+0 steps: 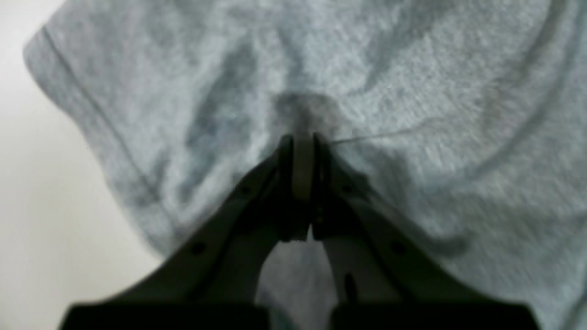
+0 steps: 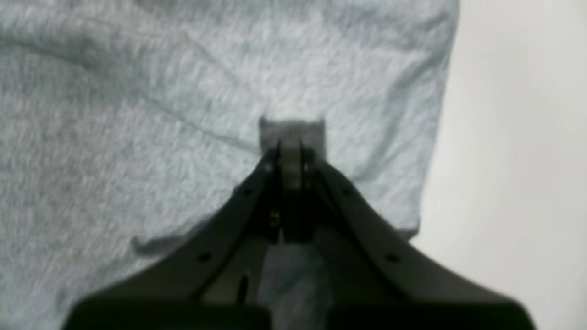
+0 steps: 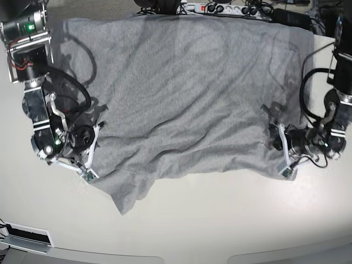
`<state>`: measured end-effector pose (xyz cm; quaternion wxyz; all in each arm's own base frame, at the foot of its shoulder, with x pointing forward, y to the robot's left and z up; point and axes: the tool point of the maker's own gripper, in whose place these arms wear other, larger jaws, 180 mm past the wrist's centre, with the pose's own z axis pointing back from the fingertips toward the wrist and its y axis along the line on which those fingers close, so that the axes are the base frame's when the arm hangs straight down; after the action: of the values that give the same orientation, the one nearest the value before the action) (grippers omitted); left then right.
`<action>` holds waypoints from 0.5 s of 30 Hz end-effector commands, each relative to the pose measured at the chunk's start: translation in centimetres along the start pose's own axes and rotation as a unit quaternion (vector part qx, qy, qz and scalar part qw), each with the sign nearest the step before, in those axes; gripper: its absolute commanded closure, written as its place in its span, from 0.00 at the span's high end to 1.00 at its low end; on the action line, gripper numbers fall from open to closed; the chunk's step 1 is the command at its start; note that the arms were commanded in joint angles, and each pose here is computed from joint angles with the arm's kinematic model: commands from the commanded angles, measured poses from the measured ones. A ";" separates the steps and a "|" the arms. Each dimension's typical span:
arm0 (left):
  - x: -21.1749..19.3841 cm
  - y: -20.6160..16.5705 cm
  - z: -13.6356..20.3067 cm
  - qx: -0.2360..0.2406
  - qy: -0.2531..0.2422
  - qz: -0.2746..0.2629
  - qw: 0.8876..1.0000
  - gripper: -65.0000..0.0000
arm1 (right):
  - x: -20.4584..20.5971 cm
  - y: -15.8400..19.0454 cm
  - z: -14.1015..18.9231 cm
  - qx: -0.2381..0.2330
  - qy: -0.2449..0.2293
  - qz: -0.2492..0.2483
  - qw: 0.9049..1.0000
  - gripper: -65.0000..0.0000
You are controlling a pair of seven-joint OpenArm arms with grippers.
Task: Layout the t-shirt on the table in an organized manner, then fold the t-shirt properly
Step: 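Grasp the shirt body with both grippers near its middle, then drag the grasped fabric with both grippers toward the shirt's shoulders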
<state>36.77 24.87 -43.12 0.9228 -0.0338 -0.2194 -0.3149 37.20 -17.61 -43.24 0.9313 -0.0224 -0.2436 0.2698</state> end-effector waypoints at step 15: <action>-1.8 -8.6 4.0 -0.147 0.037 -0.077 0.985 0.00 | -1.6 7.4 1.7 0.209 0.009 0.029 0.977 0.00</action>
<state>28.05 19.28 -41.84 0.8898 -0.1485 -0.1268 -0.4125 30.28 -12.10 -45.01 0.9136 0.1660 -0.1512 0.3389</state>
